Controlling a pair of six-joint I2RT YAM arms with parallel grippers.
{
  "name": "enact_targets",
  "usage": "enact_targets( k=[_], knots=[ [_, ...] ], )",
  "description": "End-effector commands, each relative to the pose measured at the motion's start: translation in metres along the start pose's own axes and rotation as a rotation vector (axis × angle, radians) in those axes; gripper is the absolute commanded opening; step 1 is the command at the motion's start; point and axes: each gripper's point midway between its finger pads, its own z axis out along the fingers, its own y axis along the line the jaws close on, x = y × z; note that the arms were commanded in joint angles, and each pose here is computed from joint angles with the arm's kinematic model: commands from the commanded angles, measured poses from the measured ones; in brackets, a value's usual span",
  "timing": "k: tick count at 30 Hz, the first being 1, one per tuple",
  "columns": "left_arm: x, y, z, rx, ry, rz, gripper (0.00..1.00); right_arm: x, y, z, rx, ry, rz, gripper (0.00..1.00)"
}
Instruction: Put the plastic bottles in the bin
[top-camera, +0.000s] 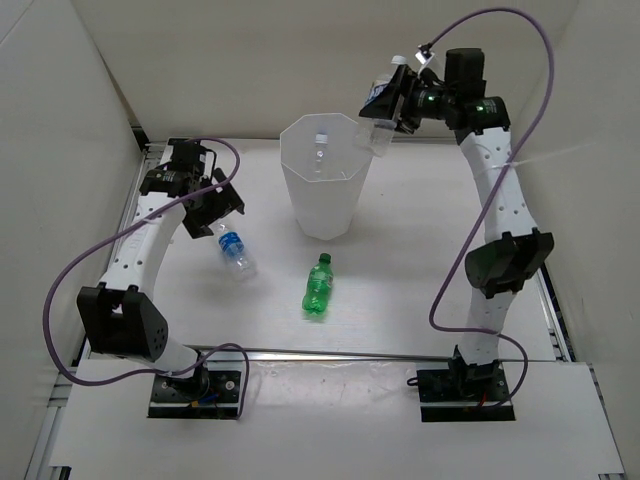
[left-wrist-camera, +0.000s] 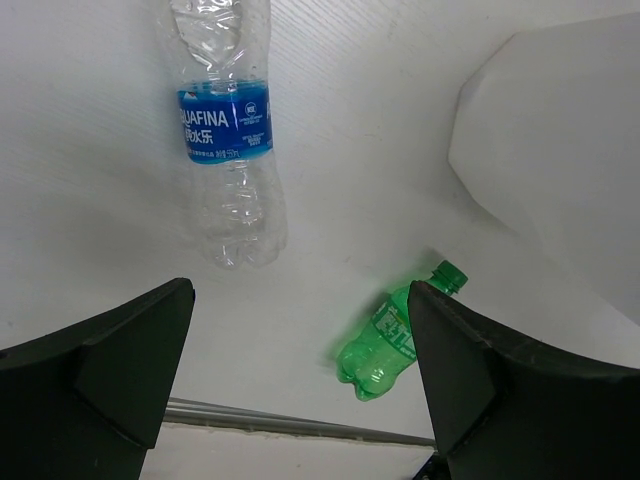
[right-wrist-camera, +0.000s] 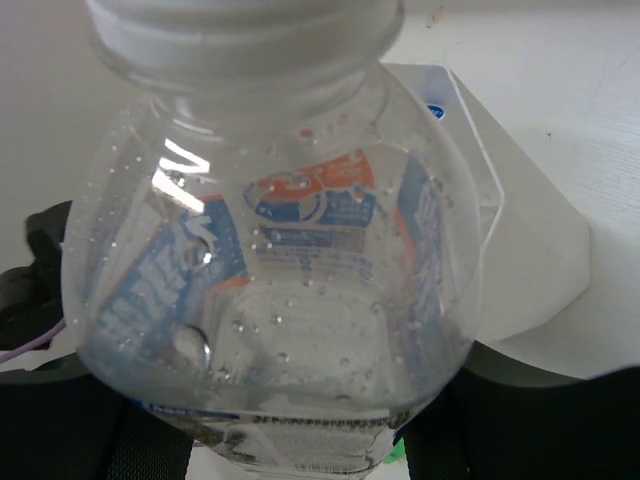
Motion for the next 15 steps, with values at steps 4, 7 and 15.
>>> enact_targets(
  k=[4,7,15],
  knots=[
    [-0.016,0.004,-0.009,0.008,-0.033,-0.005,1.0,0.002,0.032,0.03,-0.052,-0.021,-0.19,0.5],
    [-0.02,0.005,-0.009,0.016,-0.039,-0.015,1.0,0.002,0.022,0.04,-0.045,-0.01,-0.18,0.5],
    [-0.025,0.008,0.0,0.003,-0.022,-0.022,1.0,-0.001,0.012,0.051,-0.027,-0.016,-0.165,1.0]
  ],
)
